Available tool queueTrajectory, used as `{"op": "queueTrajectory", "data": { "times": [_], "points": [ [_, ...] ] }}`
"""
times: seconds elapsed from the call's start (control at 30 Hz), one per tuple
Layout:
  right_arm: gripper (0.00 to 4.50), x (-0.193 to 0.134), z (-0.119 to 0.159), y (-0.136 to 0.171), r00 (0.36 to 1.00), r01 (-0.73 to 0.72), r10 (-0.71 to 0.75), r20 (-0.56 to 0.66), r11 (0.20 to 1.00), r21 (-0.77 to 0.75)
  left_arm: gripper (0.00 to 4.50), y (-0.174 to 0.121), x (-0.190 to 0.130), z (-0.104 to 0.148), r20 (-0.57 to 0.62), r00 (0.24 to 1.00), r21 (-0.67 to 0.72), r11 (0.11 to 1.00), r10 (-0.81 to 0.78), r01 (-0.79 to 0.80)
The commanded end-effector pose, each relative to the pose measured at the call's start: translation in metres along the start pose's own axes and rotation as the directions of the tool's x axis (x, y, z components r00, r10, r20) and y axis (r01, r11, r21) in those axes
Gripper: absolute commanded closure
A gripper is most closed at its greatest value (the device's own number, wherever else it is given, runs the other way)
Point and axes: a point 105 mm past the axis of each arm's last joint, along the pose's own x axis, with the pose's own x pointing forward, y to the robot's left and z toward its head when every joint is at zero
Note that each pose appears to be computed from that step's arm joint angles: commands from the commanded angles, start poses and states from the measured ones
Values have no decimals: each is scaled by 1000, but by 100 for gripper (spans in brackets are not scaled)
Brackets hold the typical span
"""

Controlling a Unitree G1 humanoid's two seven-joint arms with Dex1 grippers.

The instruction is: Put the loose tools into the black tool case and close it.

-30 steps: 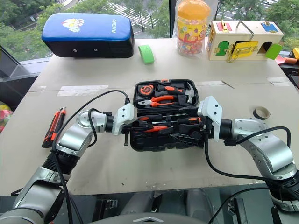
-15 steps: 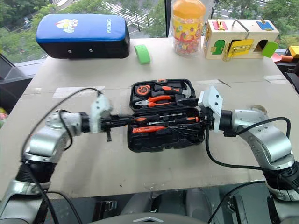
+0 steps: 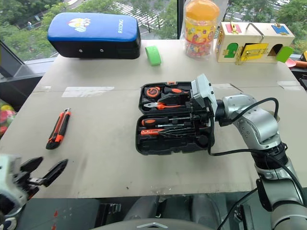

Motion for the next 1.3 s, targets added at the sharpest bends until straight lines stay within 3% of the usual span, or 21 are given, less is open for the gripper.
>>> {"op": "queueTrajectory", "data": {
  "times": [0.03,0.2,0.37,0.8,0.9,1.03,1.13,1.23,1.3],
  "points": [
    [0,1,7,1,1000,-28,28,2,998,-50,3,20,-13,6,26,995,-4,995,97,-97],
    [0,1,5,2,1000,-25,24,-11,999,-49,3,46,0,11,-20,991,-13,991,134,-134],
    [0,-1,4,4,1000,10,-11,-15,999,-44,3,66,36,19,-95,990,-5,995,100,-101],
    [0,-6,6,11,994,106,-107,-16,993,-46,3,71,109,16,-195,980,-9,999,45,-48],
    [0,-8,6,10,992,120,-121,-23,992,-50,84,73,117,14,-199,979,-41,998,45,-54],
    [0,-12,4,10,990,133,-135,-44,990,-52,253,67,128,20,-164,986,-70,998,-8,-4],
    [0,-18,2,11,987,142,-146,-71,988,-58,259,54,133,43,-102,991,-21,996,-89,87],
    [0,-28,-1,13,981,157,-162,-105,986,-50,259,12,131,90,5,951,122,944,-310,307],
    [0,-39,-7,20,974,166,-167,-152,986,-25,259,-40,119,125,37,839,218,824,-542,523]
  ]
}}
